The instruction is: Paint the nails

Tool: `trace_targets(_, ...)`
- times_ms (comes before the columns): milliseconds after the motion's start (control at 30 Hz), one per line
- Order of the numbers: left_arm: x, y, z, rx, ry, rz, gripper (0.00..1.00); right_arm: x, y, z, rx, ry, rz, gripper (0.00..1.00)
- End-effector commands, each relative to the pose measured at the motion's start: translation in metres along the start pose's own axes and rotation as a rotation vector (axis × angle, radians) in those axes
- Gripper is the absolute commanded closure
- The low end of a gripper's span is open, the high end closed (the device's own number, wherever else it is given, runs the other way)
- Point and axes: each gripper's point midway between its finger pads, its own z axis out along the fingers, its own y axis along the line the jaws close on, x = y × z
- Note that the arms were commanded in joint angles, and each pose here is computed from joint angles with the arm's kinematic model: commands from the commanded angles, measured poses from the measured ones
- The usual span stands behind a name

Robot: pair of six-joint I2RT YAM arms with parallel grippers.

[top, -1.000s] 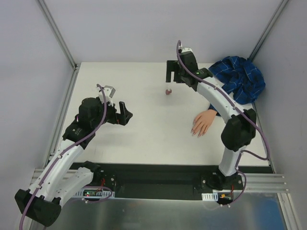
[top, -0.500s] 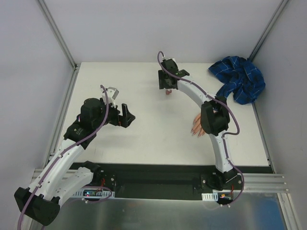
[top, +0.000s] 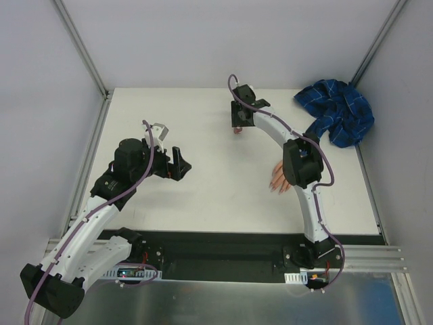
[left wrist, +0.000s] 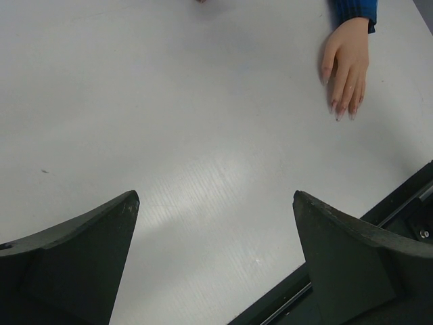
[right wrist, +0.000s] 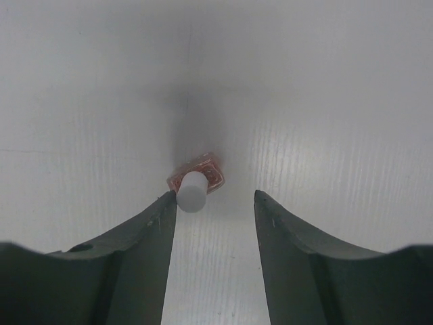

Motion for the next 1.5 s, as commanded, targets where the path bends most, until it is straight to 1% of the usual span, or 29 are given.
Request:
trace_targets(0,-0.009,-0.014,-0.001,0.07,-0.033,0.034,0.04,-0.015,0.01,-0.002,-0.035,-0.036,-0.009,0.48)
trace_targets(33,-0.009,-0.015,-0.001,0.076,-0.032,0.035,0.04,-0.016,0.01,-0.001,-0.036,-0.035,-0.015,0.5)
trace_targets(100,-0.009,-0.015,-0.001,0.076,-0.033,0.035,0.04,-0.017,0.01,0.0,-0.032,-0.037,-0.018,0.51)
trace_targets(200,-0.01,-0.015,-0.001,0.074,-0.035,0.034,0.04,-0.016,0.013,0.004,-0.038,-0.032,-0.021,0.59)
trace_targets(233,-0.009,-0.015,-0.001,0.075,-0.035,0.034,0.04,-0.019,0.013,0.004,-0.041,-0.039,-0.018,0.6)
trace_targets(400,-0.009,-0.016,-0.001,0.078,-0.032,0.033,0.04,-0.019,0.018,0.008,-0.049,-0.038,-0.02,0.61)
trace_targets(433,-0.009,-0.016,-0.001,0.079,-0.032,0.033,0.04,-0.019,0.018,0.009,-0.048,-0.035,-0.021,0.66)
trace_targets(500,-0.009,-0.016,0.0,0.081,-0.032,0.033,0.04,-0.02,0.017,0.009,-0.047,-0.034,-0.02,0.71)
trace_targets(533,-0.008,-0.016,0.0,0.081,-0.028,0.032,0.04,-0.02,0.017,0.009,-0.048,-0.032,-0.021,0.77)
trace_targets(600,-0.008,-0.017,0.001,0.084,-0.026,0.028,0.04,-0.019,0.019,0.006,-0.057,-0.028,-0.023,0.81)
trace_targets(700,-0.008,-0.019,0.001,0.099,-0.021,0.025,0.04,-0.02,0.017,0.001,-0.049,-0.026,-0.023,0.93)
trace_targets(733,-0.008,-0.02,0.002,0.106,-0.019,0.024,0.04,-0.021,0.018,-0.003,-0.049,-0.028,-0.027,0.99)
trace_targets(767,-0.008,-0.022,0.001,0.116,-0.019,0.025,0.04,-0.021,0.017,-0.006,-0.046,-0.029,-0.027,0.99)
trace_targets(867,-0.01,-0.027,0.002,0.14,-0.021,0.019,0.03,-0.027,0.013,-0.026,-0.03,-0.039,-0.029,0.99)
trace_targets(900,-0.01,-0.031,0.003,0.166,-0.013,0.018,0.03,-0.032,0.01,-0.042,-0.018,-0.047,-0.033,0.99)
trace_targets(967,-0.018,-0.039,0.0,0.199,-0.021,0.016,0.03,-0.028,0.01,-0.058,-0.023,-0.036,-0.026,0.99)
trace_targets(1000,-0.021,-0.047,-0.002,0.239,-0.02,0.013,0.04,-0.028,0.007,-0.077,-0.021,-0.032,-0.024,0.99)
trace_targets(1067,-0.033,-0.06,-0.006,0.301,-0.058,0.029,0.06,-0.016,0.006,-0.094,-0.015,0.004,0.003,0.99)
trace_targets(1100,-0.039,-0.065,-0.008,0.326,-0.078,0.025,0.08,-0.015,0.004,-0.115,-0.033,0.015,0.017,0.99)
trace_targets(1133,-0.041,-0.072,-0.01,0.37,-0.088,0.032,0.09,-0.01,0.005,-0.125,-0.041,0.024,0.021,0.99)
trace_targets(1167,-0.042,-0.075,-0.01,0.394,-0.098,0.04,0.1,0.007,0.003,-0.129,-0.034,0.062,0.024,0.99)
trace_targets(1200,-0.054,-0.082,-0.01,0.433,-0.154,0.072,0.14,0.007,-0.001,-0.151,-0.043,0.052,0.032,0.99)
trace_targets(1267,-0.051,-0.089,-0.006,0.499,-0.178,0.104,0.19,0.021,-0.002,-0.168,-0.054,0.078,0.045,0.99)
trace_targets(1300,-0.05,-0.094,-0.003,0.529,-0.197,0.14,0.23,0.033,0.0,-0.183,-0.092,0.107,0.073,0.99)
trace_targets(1333,-0.06,-0.099,-0.002,0.559,-0.265,0.197,0.24,0.039,0.003,-0.191,-0.118,0.121,0.084,0.99)
trace_targets(1400,-0.05,-0.102,0.011,0.573,-0.267,0.245,0.24,0.051,0.007,-0.216,-0.18,0.144,0.111,0.99)
trace_targets(1467,-0.053,-0.106,0.02,0.57,-0.283,0.297,0.23,0.058,0.015,-0.233,-0.224,0.149,0.11,0.99)
